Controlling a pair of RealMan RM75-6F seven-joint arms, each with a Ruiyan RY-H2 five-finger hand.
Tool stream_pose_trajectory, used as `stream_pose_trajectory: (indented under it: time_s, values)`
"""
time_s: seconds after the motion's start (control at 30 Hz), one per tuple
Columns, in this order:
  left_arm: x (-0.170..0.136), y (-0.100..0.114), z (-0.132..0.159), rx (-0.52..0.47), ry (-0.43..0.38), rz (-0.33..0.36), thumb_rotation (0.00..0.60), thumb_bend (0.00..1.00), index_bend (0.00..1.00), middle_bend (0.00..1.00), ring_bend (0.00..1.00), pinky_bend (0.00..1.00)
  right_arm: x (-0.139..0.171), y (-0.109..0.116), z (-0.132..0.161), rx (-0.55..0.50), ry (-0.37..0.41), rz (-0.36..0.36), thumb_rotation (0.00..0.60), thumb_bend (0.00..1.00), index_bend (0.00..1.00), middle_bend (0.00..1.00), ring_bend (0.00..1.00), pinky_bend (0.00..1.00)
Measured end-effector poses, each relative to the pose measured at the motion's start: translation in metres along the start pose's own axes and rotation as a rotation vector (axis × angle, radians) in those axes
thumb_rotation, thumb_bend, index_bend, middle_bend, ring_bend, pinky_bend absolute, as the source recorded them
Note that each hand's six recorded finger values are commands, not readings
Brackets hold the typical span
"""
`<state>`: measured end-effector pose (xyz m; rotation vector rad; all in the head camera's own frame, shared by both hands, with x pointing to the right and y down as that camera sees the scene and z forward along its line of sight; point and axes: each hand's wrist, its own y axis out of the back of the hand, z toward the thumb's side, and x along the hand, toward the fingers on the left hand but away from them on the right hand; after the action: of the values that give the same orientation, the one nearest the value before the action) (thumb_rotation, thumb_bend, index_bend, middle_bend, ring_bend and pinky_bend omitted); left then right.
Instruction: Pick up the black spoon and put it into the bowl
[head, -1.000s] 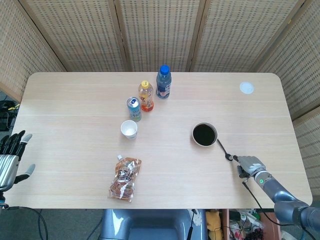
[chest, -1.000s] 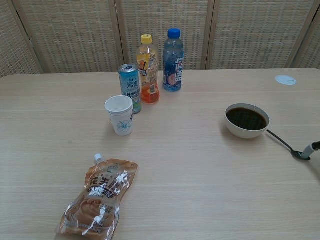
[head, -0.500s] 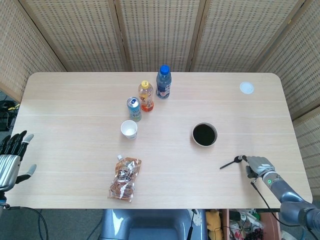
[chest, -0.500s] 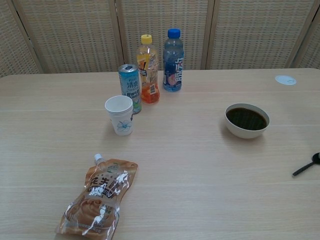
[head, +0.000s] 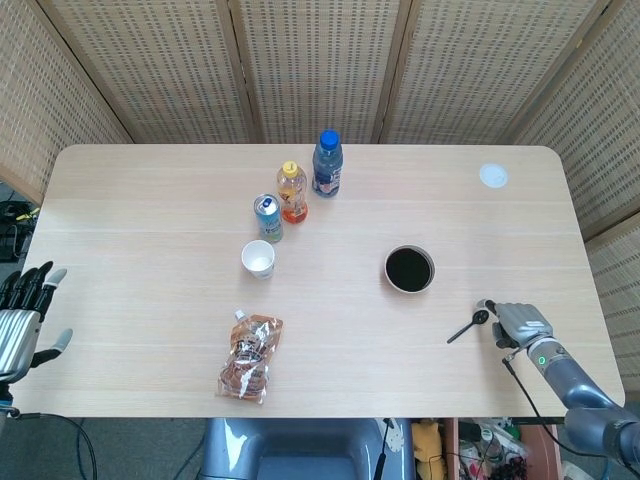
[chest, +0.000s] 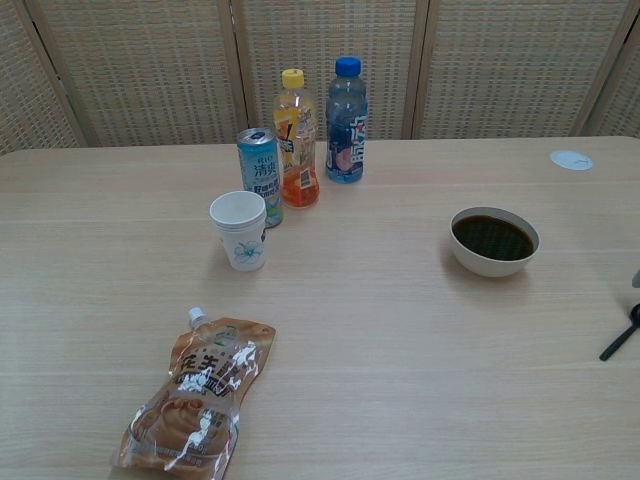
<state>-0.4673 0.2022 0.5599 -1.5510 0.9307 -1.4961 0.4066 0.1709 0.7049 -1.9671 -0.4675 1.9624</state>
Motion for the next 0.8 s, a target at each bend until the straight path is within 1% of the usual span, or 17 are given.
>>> stream_pose_trajectory:
  time_s: [0.1, 0.17, 0.2, 0.37, 0.47, 0.67, 0.8]
  values:
    - [0.0, 0.001, -0.001, -0.001, 0.002, 0.004, 0.6, 0.33, 0.04, 0.0, 0.01, 0.0, 0.002, 0.006, 0.003, 0.004, 0.008, -0.053, 0.6, 0.45, 0.48, 0.64, 0.75, 0.96]
    - [0.0, 0.002, -0.002, -0.001, 0.005, 0.01, 0.6, 0.33, 0.04, 0.0, 0.01, 0.0, 0.004, 0.012, 0.006, 0.004, 0.015, -0.105, 0.6, 0.4, 0.52, 0.61, 0.72, 0.95]
    - [0.0, 0.003, -0.003, -0.001, 0.007, 0.014, 0.6, 0.33, 0.04, 0.0, 0.01, 0.0, 0.005, 0.014, 0.007, 0.003, 0.02, -0.13, 0.6, 0.39, 0.53, 0.62, 0.72, 0.95]
    - [-0.002, 0.006, -0.007, 0.003, 0.013, 0.023, 0.6, 0.33, 0.04, 0.0, 0.01, 0.0, 0.009, 0.025, 0.023, 0.007, 0.068, -0.289, 0.6, 0.39, 0.53, 0.66, 0.72, 0.95]
    - [-0.004, 0.006, -0.009, 0.0, 0.017, 0.021, 0.6, 0.33, 0.04, 0.0, 0.01, 0.0, 0.01, 0.025, 0.034, 0.028, 0.111, -0.343, 0.6, 0.38, 0.53, 0.7, 0.74, 0.95]
    - [-0.007, 0.007, -0.014, -0.001, 0.029, 0.029, 0.6, 0.33, 0.04, 0.0, 0.01, 0.0, 0.006, 0.023, 0.047, 0.137, 0.188, -0.412, 0.6, 0.38, 0.53, 0.78, 0.82, 0.95]
    - [-0.009, 0.009, -0.017, 0.003, 0.034, 0.034, 0.6, 0.33, 0.04, 0.0, 0.01, 0.0, 0.002, 0.019, 0.053, 0.207, 0.228, -0.424, 0.6, 0.38, 0.53, 0.83, 0.87, 0.97]
